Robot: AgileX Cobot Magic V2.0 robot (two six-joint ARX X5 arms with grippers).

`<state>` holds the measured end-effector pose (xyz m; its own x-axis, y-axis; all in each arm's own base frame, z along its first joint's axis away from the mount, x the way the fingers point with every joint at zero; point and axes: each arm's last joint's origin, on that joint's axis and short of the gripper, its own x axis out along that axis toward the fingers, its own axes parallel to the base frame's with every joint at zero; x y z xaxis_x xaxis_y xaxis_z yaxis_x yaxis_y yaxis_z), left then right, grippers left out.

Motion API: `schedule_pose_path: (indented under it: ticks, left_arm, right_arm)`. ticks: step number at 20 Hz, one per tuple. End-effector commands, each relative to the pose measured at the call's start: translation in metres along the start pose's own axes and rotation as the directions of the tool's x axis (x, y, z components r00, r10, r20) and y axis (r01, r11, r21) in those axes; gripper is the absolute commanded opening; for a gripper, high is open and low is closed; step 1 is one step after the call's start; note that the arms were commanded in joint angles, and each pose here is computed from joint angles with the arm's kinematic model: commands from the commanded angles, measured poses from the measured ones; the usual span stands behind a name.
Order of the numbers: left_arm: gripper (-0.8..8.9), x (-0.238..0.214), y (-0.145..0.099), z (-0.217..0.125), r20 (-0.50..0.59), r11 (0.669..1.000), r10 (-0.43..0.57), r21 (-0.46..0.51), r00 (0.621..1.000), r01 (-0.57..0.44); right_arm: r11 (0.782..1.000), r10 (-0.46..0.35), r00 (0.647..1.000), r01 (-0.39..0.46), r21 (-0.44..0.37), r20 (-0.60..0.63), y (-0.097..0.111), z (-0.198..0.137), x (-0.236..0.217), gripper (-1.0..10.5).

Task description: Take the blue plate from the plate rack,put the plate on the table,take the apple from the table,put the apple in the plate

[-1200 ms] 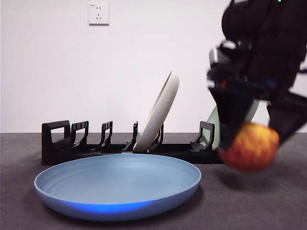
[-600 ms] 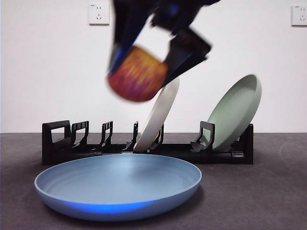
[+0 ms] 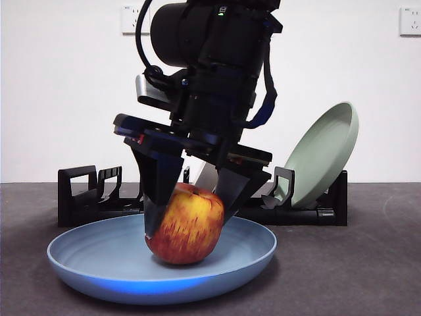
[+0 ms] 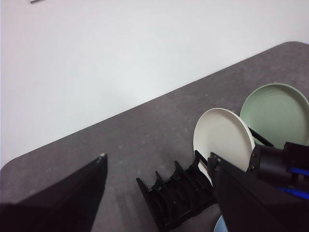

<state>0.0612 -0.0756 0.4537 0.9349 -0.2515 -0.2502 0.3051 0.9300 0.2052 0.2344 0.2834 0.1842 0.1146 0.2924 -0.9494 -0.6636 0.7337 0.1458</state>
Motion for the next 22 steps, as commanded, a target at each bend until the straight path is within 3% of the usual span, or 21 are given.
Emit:
schedule_pose_path:
  ticks: [1,6,10,14,17,18,21,22]
  left_arm:
    - [3.46,0.0,0.0,-0.001,-0.008,1.0,0.005,0.007,1.0,-0.005]
    - [3.46,0.006,-0.005,-0.001,-0.026,1.0,0.006,0.027,1.0,-0.005]
    - [3.46,0.019,-0.019,0.001,-0.062,0.998,0.009,0.065,0.998,-0.005]
    - [3.46,0.034,-0.035,0.002,-0.094,0.995,0.015,0.099,0.995,-0.006]
    - [3.44,0.046,-0.048,0.003,-0.115,0.993,0.014,0.121,0.993,0.0]
    - [3.33,0.05,-0.051,0.002,-0.126,0.991,0.016,0.137,0.992,0.002]
    - [-0.28,0.059,-0.063,0.0,-0.164,0.979,-0.035,0.192,0.986,0.067]
    - [-0.09,0.062,-0.067,0.0,-0.181,0.973,-0.077,0.199,0.98,0.113]
  right_arm:
    - [1.0,-0.003,1.0,0.003,0.006,-0.016,0.002,-0.001,0.006,5.4]
    - [1.0,0.008,1.0,-0.008,0.002,0.013,0.003,0.003,-0.003,5.4]
    - [1.0,0.022,0.991,-0.019,-0.023,0.134,0.005,0.005,-0.051,5.3]
    - [0.998,0.038,0.944,-0.018,-0.066,0.328,0.002,-0.007,-0.123,5.3]
    - [0.999,-0.009,0.89,0.031,-0.041,0.457,-0.004,-0.023,-0.17,5.2]
    - [0.998,-0.033,0.872,0.053,-0.027,0.488,-0.006,-0.03,-0.183,4.3]
    - [0.994,-0.072,0.834,0.102,-0.025,0.546,-0.011,-0.049,-0.212,0.1]
    - [0.992,-0.09,0.823,0.123,-0.02,0.56,-0.012,-0.054,-0.218,-0.1]
